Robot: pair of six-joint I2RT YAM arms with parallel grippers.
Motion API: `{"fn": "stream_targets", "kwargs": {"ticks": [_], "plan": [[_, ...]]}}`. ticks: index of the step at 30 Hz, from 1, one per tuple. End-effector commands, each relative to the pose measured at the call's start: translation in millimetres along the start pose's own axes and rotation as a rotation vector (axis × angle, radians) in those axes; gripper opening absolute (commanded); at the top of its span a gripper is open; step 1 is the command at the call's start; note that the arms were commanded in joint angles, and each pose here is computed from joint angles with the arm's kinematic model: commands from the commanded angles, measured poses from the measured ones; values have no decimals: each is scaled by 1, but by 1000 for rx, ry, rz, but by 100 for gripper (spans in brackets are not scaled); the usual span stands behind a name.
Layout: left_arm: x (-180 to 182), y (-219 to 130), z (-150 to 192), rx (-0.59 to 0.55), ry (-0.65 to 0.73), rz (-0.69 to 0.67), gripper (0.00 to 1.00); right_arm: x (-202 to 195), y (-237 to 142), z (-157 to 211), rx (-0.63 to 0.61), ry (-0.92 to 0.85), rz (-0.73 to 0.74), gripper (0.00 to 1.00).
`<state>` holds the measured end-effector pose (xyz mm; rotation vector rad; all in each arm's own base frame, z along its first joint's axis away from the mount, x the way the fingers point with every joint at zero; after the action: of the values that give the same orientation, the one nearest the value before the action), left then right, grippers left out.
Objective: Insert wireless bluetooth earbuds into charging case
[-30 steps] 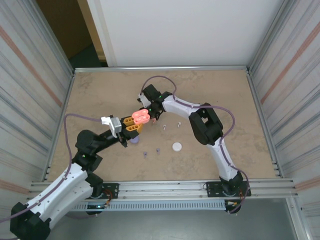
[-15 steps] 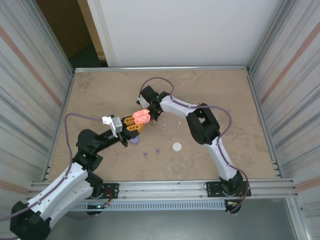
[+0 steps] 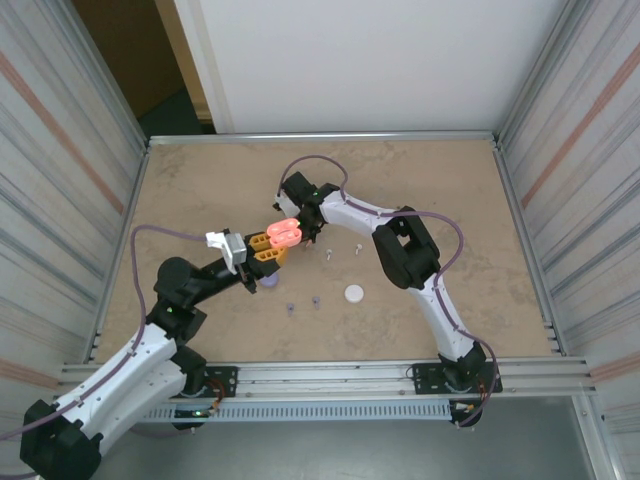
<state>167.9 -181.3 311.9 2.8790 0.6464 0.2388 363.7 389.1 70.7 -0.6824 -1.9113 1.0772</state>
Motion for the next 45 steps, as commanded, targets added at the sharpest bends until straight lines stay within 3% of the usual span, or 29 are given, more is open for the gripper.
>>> {"fn": "stream_targets", "kwargs": {"ticks": [1, 10, 19, 27, 45], "plan": [[-2, 1, -11, -37, 33, 13, 0, 1, 12, 13, 72, -6, -13, 33], [-2, 1, -10, -33, 31, 11, 0, 2, 12, 13, 70, -10, -15, 20], [-2, -1, -7, -21, 25, 2, 0, 5, -16, 8, -56, -24, -13, 16], [-2, -4, 1, 2, 9, -7, 0, 6, -82, 11, -251, -33, -16, 16], [3, 1, 32, 71, -55, -26, 0, 9, -255, 73, -709, -152, 90, 16]]}}
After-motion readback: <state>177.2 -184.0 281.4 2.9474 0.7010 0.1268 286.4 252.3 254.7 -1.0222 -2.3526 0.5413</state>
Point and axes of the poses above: each hand's point on the last joint's axis, 136 mm out from that joint toward the fingers, its own y axis out along the fingers, its own x axis along the line the jaws close on, z = x × y, the point moved 5 cm from there along -y, back along the fingers, and after that the axes turned 5 degrees about y, right-handed, at the moved point
